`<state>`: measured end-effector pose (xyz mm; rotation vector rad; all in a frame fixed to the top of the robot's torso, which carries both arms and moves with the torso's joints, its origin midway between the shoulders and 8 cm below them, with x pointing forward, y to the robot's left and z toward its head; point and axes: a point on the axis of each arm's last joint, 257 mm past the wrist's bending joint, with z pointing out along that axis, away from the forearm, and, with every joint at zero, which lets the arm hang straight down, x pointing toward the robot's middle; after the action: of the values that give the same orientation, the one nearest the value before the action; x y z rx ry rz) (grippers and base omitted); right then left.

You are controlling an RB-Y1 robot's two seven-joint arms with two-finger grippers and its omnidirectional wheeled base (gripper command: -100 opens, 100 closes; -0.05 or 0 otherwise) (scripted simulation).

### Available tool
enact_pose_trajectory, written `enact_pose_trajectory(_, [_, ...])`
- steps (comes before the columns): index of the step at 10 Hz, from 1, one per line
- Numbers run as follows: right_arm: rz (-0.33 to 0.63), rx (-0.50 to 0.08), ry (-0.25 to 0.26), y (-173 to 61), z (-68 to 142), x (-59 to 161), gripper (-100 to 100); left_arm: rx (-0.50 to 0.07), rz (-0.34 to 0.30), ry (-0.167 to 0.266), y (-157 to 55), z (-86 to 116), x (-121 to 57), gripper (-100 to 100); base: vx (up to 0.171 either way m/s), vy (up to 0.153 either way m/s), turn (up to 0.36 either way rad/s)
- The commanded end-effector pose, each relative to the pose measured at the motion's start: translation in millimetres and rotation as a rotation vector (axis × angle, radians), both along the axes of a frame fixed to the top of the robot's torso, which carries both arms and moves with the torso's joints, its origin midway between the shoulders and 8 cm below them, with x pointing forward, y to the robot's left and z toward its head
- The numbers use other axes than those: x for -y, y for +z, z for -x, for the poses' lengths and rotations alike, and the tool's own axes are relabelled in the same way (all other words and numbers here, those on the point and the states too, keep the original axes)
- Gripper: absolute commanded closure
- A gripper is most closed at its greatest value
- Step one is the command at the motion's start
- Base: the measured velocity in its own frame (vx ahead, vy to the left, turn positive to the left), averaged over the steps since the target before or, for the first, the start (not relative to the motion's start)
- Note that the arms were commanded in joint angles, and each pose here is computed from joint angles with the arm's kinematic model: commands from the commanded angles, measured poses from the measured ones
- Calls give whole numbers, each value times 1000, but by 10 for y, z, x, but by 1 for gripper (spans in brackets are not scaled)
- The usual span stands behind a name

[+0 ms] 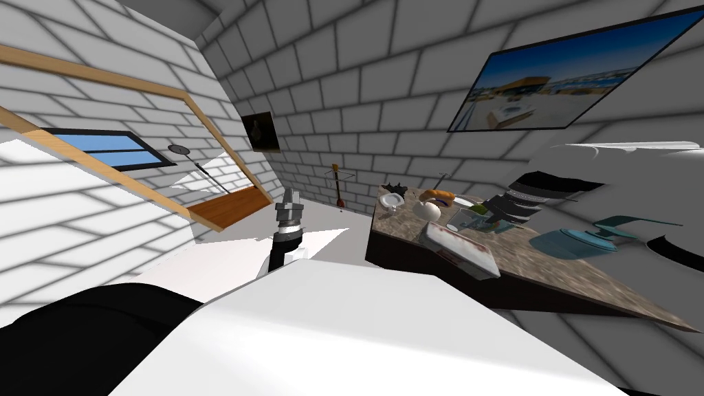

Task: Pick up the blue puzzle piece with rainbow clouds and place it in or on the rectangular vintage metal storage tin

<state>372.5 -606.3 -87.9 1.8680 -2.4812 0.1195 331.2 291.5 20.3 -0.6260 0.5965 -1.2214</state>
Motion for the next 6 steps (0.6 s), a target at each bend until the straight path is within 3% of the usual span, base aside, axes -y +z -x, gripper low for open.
enact_pose_trajectory(1, [-23, -21, 22, 40, 52, -77, 100, 0, 0, 0, 0, 0, 0, 0, 38, 60, -14])
enact_pose_trajectory(2, [-14, -11, 15, 33, 42, -50, 100, 0, 0, 0, 0, 0, 0, 0, 16, 26, -5])
enact_pose_trajectory(3, [-17, -14, 16, 37, 50, -63, -100, 0, 0, 0, 0, 0, 0, 0, 2, 7, 2])
enact_pose_trajectory(6, [-17, -13, 16, 36, 48, -63, -100, 0, 0, 0, 0, 0, 0, 0, 0, 0, 0])
